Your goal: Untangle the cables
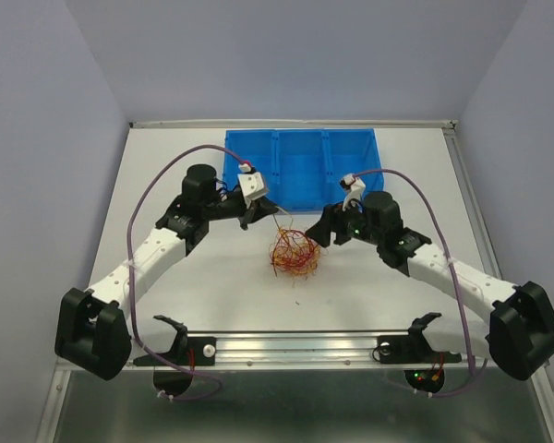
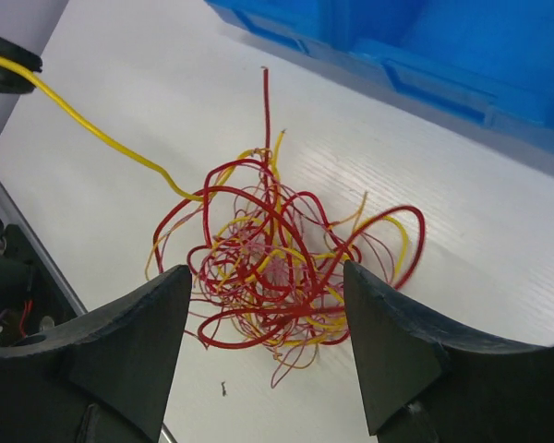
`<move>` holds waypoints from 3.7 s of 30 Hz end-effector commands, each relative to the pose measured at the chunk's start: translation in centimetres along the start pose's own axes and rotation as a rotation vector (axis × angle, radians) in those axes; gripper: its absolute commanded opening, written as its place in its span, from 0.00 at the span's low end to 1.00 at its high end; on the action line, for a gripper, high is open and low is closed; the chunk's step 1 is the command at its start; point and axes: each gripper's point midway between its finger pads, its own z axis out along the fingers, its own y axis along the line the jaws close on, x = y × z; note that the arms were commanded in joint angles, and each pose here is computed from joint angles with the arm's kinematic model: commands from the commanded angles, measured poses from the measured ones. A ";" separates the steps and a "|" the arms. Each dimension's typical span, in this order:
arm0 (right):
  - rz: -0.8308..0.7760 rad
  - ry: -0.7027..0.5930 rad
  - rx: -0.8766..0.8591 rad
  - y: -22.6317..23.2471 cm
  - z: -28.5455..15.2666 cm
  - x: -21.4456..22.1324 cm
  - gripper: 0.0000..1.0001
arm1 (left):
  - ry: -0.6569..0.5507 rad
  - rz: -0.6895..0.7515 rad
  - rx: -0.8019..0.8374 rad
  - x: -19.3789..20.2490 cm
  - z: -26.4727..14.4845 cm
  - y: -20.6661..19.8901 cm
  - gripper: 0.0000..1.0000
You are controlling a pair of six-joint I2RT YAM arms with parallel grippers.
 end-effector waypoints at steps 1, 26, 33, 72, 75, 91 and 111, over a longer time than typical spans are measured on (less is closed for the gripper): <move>-0.142 -0.132 -0.153 4.5 0.5 -4.2 0.72 | -0.105 0.053 0.020 -5.5 -1.0 -0.9 0.00; -0.273 -0.274 -0.248 10.2 1.1 -6.0 0.01 | -0.160 0.072 0.061 -8.3 -3.0 -4.8 0.00; -0.220 -0.417 -0.286 13.8 -4.8 -11.8 0.01 | -0.190 0.078 -0.104 -8.3 -4.1 -2.3 0.34; -0.307 0.277 0.007 3.5 7.8 3.8 0.60 | 0.391 0.228 0.125 11.9 -2.6 0.2 0.65; -0.309 0.294 0.012 3.3 7.6 4.0 0.52 | 0.385 0.216 0.125 11.7 -2.4 0.5 0.64; -0.311 0.271 0.009 3.8 6.8 3.3 0.01 | 0.421 0.184 0.136 12.8 -0.4 1.2 0.44; -0.120 0.095 0.282 0.9 1.3 0.8 0.00 | 0.077 0.271 -0.224 -10.5 -8.9 -0.1 0.00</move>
